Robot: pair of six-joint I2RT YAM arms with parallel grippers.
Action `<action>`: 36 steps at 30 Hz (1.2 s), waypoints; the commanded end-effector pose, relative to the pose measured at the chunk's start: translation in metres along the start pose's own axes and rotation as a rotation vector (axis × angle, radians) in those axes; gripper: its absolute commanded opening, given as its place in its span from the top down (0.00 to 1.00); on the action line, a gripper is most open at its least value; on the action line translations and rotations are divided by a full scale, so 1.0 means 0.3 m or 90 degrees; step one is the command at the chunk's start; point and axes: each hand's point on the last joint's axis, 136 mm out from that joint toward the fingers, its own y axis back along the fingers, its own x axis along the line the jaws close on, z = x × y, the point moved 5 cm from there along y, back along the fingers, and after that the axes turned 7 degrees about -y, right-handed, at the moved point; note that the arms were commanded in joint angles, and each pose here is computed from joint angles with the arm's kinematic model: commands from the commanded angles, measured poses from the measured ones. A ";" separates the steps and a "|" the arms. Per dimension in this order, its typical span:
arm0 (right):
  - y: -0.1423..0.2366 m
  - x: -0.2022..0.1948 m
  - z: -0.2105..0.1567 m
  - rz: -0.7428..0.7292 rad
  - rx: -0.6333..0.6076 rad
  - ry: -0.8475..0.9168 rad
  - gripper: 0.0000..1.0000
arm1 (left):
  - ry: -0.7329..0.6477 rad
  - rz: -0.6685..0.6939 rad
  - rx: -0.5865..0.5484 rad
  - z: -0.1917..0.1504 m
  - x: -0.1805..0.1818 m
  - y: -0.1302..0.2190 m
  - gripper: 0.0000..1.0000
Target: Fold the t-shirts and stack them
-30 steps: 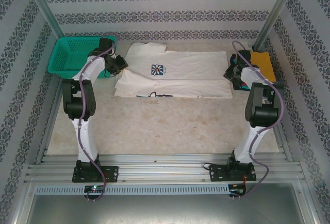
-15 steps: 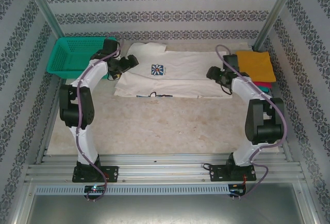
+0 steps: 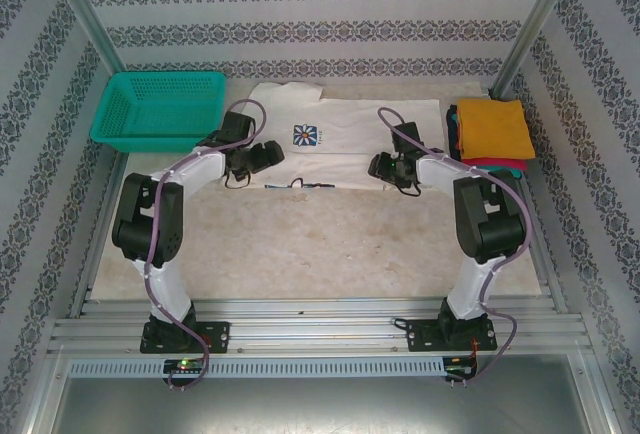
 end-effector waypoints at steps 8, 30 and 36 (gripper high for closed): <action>0.043 -0.200 0.005 -0.111 0.073 -0.066 0.54 | -0.004 -0.013 -0.082 0.040 -0.008 0.029 0.11; 0.020 -0.263 0.027 -0.122 0.079 -0.088 0.54 | 0.034 0.093 -0.035 -0.172 0.156 -0.009 0.11; 0.037 -0.286 0.020 -0.127 0.072 -0.097 0.55 | 0.038 0.106 -0.018 -0.195 0.200 0.022 0.10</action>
